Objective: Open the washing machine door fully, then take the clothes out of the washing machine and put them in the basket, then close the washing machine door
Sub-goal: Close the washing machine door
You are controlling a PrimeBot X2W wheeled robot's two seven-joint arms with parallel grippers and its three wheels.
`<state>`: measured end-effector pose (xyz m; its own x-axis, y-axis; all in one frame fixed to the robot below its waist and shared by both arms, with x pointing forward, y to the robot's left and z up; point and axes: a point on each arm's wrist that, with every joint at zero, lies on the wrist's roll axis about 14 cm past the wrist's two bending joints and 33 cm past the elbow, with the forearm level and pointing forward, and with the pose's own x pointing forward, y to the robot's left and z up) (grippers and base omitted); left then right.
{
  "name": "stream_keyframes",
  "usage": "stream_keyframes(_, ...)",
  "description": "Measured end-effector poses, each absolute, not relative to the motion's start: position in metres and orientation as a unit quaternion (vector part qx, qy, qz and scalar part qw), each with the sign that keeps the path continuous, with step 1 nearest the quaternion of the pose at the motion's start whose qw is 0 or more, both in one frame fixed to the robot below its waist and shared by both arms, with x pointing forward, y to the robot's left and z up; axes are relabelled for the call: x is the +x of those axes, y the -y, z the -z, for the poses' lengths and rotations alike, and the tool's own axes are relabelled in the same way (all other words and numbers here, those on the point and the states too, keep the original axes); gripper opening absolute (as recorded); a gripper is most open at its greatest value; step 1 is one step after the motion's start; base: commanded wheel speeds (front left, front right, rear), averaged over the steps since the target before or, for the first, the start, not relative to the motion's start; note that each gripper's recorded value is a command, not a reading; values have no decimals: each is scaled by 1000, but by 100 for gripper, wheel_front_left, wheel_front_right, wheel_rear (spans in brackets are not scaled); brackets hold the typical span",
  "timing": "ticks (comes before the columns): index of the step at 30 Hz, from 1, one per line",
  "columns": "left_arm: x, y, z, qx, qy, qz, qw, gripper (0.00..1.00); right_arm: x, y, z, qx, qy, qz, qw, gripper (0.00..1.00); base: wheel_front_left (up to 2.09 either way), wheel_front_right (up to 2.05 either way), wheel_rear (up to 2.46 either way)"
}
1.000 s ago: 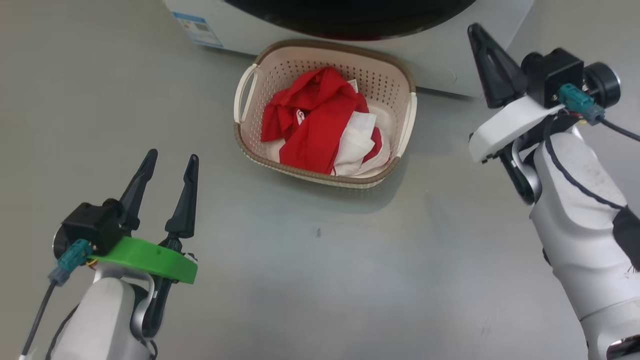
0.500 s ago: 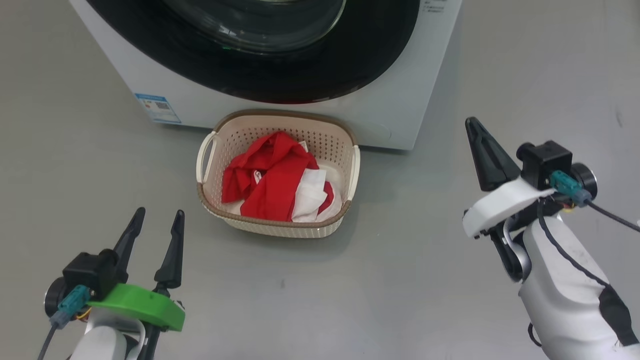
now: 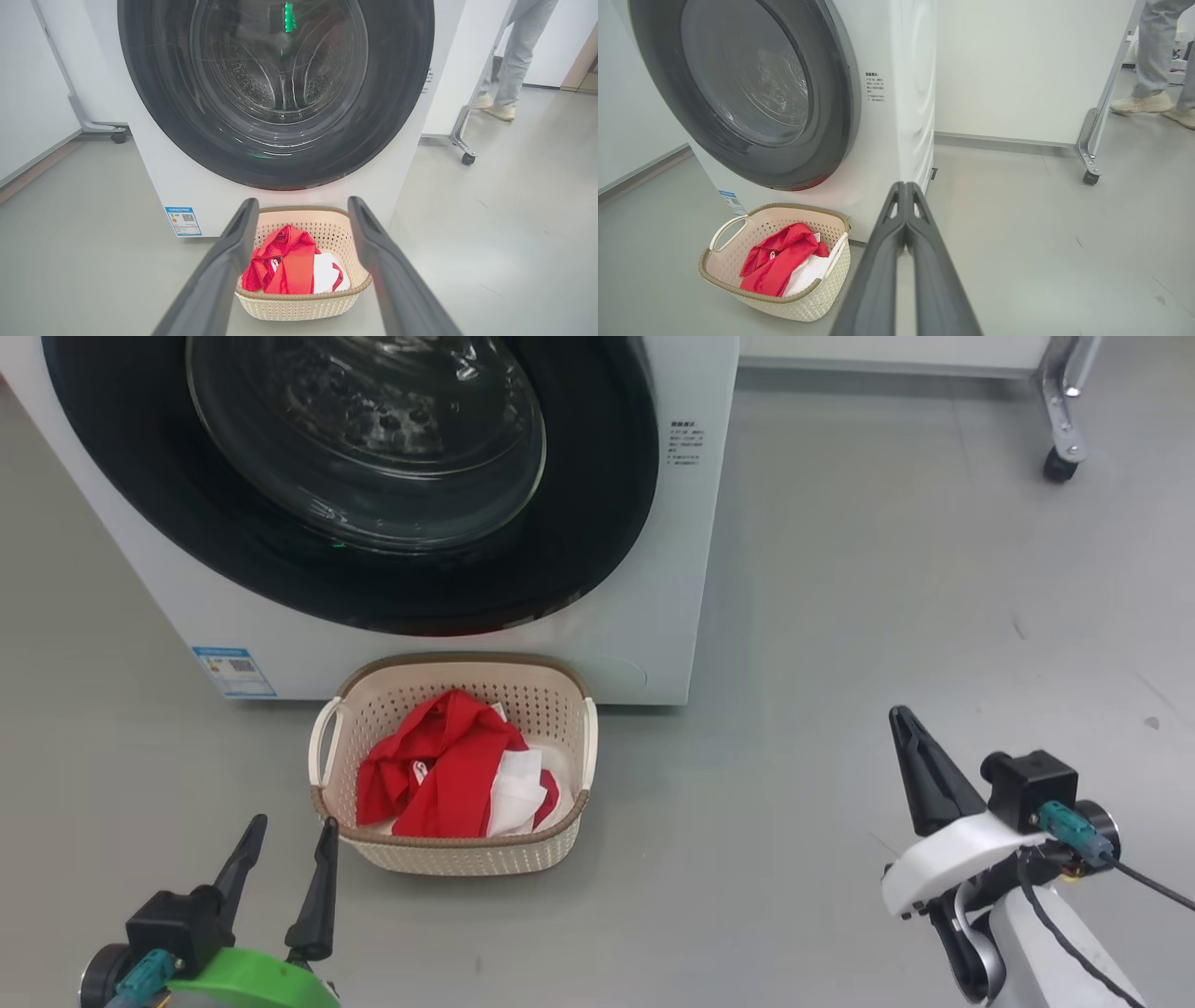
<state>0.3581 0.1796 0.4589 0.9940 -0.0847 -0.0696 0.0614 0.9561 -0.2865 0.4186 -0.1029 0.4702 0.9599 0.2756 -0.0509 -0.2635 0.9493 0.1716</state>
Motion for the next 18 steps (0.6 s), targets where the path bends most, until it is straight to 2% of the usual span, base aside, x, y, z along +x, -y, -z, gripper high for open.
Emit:
stream_keyframes(11, 347, -160, -471, -133, -24, 67, 989, 100, 372, 142, -477, 98, -19, -76, 992, 0, 0, 0, 0)
stream_keyframes(18, 344, -155, -472, -134, -22, 74, 988, 100, 362, 156, -486, 109, -1, -48, 993, 0, 0, 0, 0)
